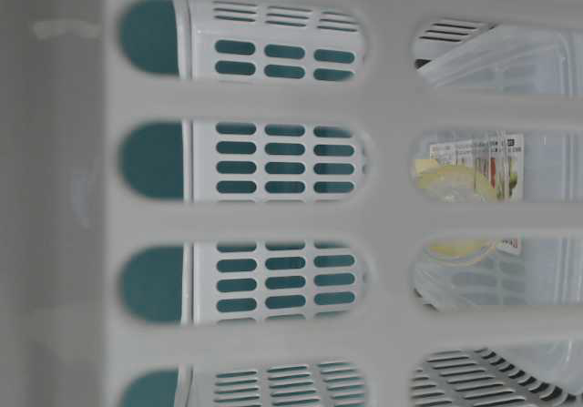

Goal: Pick up the tape dispenser from the shopping basket with the left arm.

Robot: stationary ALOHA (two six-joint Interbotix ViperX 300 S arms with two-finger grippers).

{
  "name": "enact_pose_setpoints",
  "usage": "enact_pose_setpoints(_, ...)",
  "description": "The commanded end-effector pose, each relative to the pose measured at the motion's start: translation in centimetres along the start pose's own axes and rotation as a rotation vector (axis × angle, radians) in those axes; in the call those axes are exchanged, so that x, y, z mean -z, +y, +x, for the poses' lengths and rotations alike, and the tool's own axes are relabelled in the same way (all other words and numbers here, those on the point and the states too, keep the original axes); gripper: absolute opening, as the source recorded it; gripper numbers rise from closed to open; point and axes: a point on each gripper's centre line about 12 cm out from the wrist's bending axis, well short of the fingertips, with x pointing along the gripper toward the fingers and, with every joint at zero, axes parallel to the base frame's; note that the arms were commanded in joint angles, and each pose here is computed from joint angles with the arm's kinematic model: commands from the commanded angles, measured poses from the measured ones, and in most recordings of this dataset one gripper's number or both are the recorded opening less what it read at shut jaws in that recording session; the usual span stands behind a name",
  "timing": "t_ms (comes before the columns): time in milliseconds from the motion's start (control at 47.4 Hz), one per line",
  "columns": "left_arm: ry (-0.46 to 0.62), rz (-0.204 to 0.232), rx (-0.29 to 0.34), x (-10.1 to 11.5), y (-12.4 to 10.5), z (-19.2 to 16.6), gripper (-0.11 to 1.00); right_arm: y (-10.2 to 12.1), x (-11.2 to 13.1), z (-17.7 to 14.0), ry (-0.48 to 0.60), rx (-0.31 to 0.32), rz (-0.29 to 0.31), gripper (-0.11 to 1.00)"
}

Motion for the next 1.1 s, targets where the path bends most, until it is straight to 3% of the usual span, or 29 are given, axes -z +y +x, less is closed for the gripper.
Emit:
enact_pose_setpoints(0,-0.034,0.025,0.009,-1.5,-0.1,0.6,0.06,-0.1,-0.6,0.3,-0.017,0.005,0.007,0.00)
enact_pose_setpoints(84,-0.024,0.016,0.008,-1.8,0.0,1.2,0.00,-0.1,-0.5,0.3,-0.009,0.008,0.012,0.00)
enact_pose_setpoints(295,0.028,0.014,0.007,-2.5,0.0,3.2,0.00,-0.3,-0.2,0.3,0.015,0.017,0.014,0.00)
enact_pose_setpoints(528,0.209,0.018,0.005,-3.9,-0.1,6.8,0.00,-0.6,-0.3,0.1,0.024,0.030,0.016,0.03)
enact_pose_setpoints(633,0.310,0.029,0.009,-4.1,-0.2,8.7,0.00,-0.6,-0.5,0.0,0.016,0.030,0.016,0.24)
enact_pose_setpoints(781,0.417,0.033,0.012,-3.5,-0.4,11.4,0.02,-0.6,-0.7,-0.2,0.007,0.030,0.018,0.66)
enact_pose_setpoints(865,0.475,0.022,0.010,-2.9,-0.4,13.0,0.14,-0.6,-0.7,-0.2,0.004,0.030,0.016,0.79)
enact_pose_setpoints(1076,0.691,0.036,0.022,-0.9,-1.0,17.8,0.74,-0.6,-0.3,-0.3,0.046,0.030,0.017,0.76)
